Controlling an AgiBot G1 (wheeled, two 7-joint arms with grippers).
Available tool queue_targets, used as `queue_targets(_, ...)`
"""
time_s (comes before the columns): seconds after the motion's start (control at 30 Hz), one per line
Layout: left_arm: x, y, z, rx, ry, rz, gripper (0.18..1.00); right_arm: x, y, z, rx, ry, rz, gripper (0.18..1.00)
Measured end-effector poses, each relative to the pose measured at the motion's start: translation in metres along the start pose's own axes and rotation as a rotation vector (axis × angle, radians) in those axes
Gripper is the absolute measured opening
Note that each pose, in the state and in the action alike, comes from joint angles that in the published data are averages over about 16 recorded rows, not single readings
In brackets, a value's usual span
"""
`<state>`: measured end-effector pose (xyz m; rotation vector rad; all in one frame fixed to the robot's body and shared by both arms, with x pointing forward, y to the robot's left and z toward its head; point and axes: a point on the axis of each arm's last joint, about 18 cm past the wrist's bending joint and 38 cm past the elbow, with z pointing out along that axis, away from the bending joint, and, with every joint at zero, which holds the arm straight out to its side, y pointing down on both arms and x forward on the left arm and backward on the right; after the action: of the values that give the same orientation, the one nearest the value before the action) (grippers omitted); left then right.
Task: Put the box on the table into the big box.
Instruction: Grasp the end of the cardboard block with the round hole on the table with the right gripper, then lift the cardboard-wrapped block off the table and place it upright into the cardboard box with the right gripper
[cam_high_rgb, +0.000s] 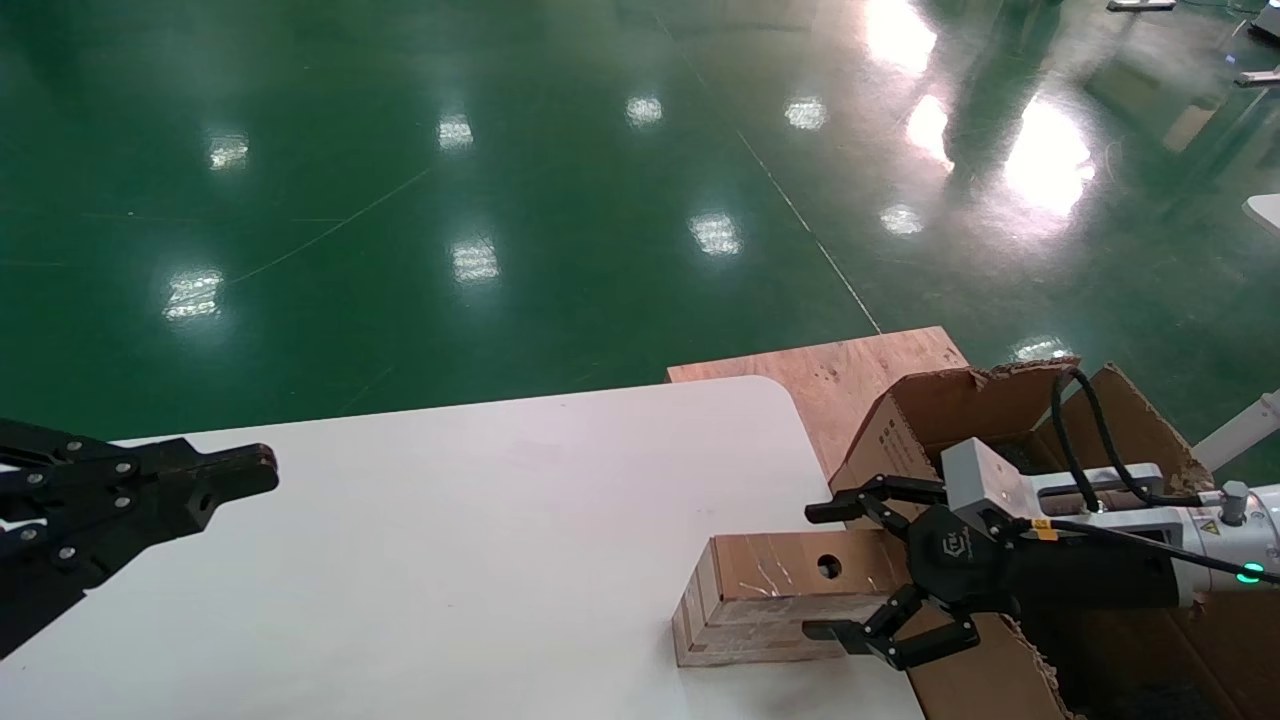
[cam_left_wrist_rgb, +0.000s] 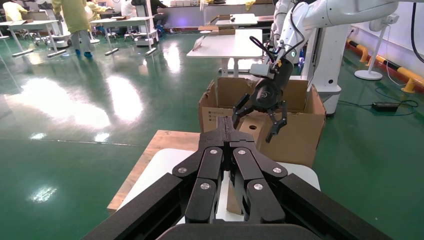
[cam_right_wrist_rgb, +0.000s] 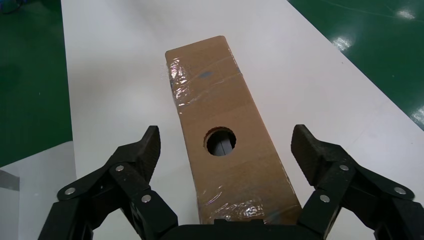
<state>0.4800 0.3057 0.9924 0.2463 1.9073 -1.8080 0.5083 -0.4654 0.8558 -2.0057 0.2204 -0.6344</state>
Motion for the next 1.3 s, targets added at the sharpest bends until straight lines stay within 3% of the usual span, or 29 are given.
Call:
queue_targets(0.37, 0.000, 0.000, 0.000, 0.000, 0.000, 0.000, 0.199, 0.000, 0.000, 0.000, 0.000, 0.000, -0.003, 0.864)
queue_targets(0.73, 0.000, 0.000, 0.000, 0.000, 0.000, 0.000, 0.269, 0.000, 0.000, 0.000, 0.000, 0.000, -0.004, 0.633)
queue_targets(1.1, 0.000, 0.000, 0.000, 0.000, 0.000, 0.000, 0.462, -0.001, -0.017, -0.004, 0.020, -0.005, 0.010, 0.476)
queue_targets(1.3, 0.000, 0.000, 0.000, 0.000, 0.000, 0.000, 0.604, 0.000, -0.047, -0.025, 0.075, 0.028, 0.039, 0.472)
